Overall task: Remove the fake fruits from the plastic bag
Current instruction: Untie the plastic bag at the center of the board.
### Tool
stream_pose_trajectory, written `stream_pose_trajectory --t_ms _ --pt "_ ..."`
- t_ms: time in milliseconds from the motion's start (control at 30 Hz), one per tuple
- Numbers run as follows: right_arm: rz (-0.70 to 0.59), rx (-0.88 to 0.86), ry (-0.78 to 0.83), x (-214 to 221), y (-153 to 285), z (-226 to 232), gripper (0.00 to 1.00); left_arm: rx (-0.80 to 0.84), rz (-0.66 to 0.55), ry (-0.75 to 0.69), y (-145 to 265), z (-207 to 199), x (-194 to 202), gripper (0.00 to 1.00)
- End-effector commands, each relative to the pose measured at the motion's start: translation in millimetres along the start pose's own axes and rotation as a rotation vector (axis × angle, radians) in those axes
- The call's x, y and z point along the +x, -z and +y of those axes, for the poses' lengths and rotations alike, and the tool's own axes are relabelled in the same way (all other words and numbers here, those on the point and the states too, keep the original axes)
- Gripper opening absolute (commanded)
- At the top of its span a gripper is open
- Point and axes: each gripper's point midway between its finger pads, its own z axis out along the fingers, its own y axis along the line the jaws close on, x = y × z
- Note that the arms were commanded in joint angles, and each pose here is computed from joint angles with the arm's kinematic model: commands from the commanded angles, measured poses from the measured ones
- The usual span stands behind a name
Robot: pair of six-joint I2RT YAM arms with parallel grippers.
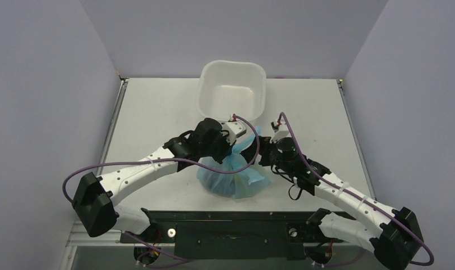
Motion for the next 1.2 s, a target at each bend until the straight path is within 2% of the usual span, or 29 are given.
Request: stream_pose_trajectory --t_ms 0,167,333,467,533,733,833,900,933,1000,1167 --pt "-0.092 -0.196 -0.067 -13.6 -2.6 36.0 0.79 0.033 -0.144 -0.011 11.0 -7.4 -36.0 0.00" --pt "-0.079 -0.253 -0.065 2.7 -4.8 41.7 0.79 0.033 -0.146 -0.008 10.4 -7.6 -36.8 0.00" --pt "-0.090 -0.304 0.005 18.1 0.3 53.5 0.79 0.015 -0.136 -0.004 8.0 -4.3 -35.5 0.00" --pt "-0.083 -0.251 0.071 28.8 -1.9 50.7 0.80 0.004 -0.127 0.002 6.0 -1.8 -34.5 0.00" --pt "-0.073 -0.224 0.092 33.3 -4.7 48.7 0.75 0.004 -0.127 0.003 5.8 -2.2 -34.6 0.00" --pt "-0.140 -0.115 0.080 24.1 -7.3 32.5 0.42 0.001 -0.119 0.002 5.5 -1.6 -32.6 0.00" --pt "-0.175 -0.091 0.075 14.6 -2.7 29.3 0.32 -0.014 -0.102 -0.001 4.6 1.5 -30.9 0.09" --pt "-0.205 -0.043 0.063 6.4 0.6 19.7 0.18 -0.027 -0.090 -0.005 3.6 4.0 -27.5 0.19" --pt "-0.214 -0.031 0.055 4.1 1.5 16.2 0.08 -0.030 -0.084 -0.009 3.1 4.7 -25.9 0.25" --pt "-0.213 -0.037 0.047 1.9 3.1 11.6 0.02 -0.029 -0.071 -0.009 0.7 4.8 -22.5 0.32" --pt "-0.178 -0.109 0.056 0.5 6.2 8.8 0.02 0.006 -0.034 -0.011 -8.1 -0.8 -15.7 0.38"
